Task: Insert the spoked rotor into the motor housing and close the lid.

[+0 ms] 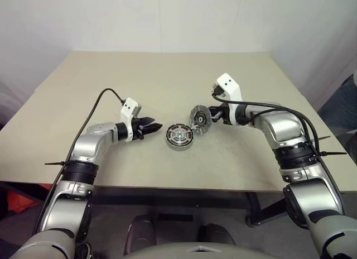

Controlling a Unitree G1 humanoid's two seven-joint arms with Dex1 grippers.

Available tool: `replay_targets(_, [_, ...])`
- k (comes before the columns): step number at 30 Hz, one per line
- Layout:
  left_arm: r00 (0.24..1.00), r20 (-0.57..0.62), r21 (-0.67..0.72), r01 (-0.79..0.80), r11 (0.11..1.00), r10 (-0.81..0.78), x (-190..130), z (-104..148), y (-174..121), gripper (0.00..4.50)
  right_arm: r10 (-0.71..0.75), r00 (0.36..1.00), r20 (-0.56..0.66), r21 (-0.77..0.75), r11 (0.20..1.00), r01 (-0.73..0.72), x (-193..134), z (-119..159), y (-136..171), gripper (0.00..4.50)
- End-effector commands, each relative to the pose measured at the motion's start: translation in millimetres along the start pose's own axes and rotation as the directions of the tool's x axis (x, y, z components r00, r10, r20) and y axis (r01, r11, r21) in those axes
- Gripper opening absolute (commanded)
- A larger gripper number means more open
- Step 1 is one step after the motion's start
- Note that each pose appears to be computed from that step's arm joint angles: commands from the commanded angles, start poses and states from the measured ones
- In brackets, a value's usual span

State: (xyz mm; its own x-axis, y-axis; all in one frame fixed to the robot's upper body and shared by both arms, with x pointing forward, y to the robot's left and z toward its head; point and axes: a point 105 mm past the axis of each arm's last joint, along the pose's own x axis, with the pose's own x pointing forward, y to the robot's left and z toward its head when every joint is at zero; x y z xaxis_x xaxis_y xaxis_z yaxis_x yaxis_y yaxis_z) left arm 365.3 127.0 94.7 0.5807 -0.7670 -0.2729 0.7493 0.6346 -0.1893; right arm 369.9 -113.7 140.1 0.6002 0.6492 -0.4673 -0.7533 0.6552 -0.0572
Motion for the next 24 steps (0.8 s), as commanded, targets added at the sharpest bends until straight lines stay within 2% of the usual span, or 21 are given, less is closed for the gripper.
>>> replay_targets(1, [0.999,0.045,0.046,-0.010,0.999,0.008,-6,20,1,2.66,0.085,0.995,0.046,-0.017,0.996,-0.085,-1,16,28,0.01])
replay_targets(7, [0.999,0.042,0.056,-0.033,0.998,0.031,-10,20,5,2.66,0.157,0.984,0.082,0.029,0.987,-0.160,11,27,59,0.01])
replay_targets(15, [0.998,0.043,0.074,-0.055,0.996,0.052,-14,25,10,2.66,0.169,0.983,0.066,0.095,0.980,-0.175,42,9,80,0.01])
replay_targets(21, [0.996,0.044,0.086,-0.081,0.993,0.077,-19,30,16,2.66,0.134,0.991,-0.004,0.162,0.978,-0.131,59,-26,77,0.01])
replay_targets(24, [0.995,0.050,0.087,-0.088,0.992,0.083,-19,33,18,2.66,0.143,0.989,-0.048,0.258,0.958,-0.126,68,-53,73,0.01])
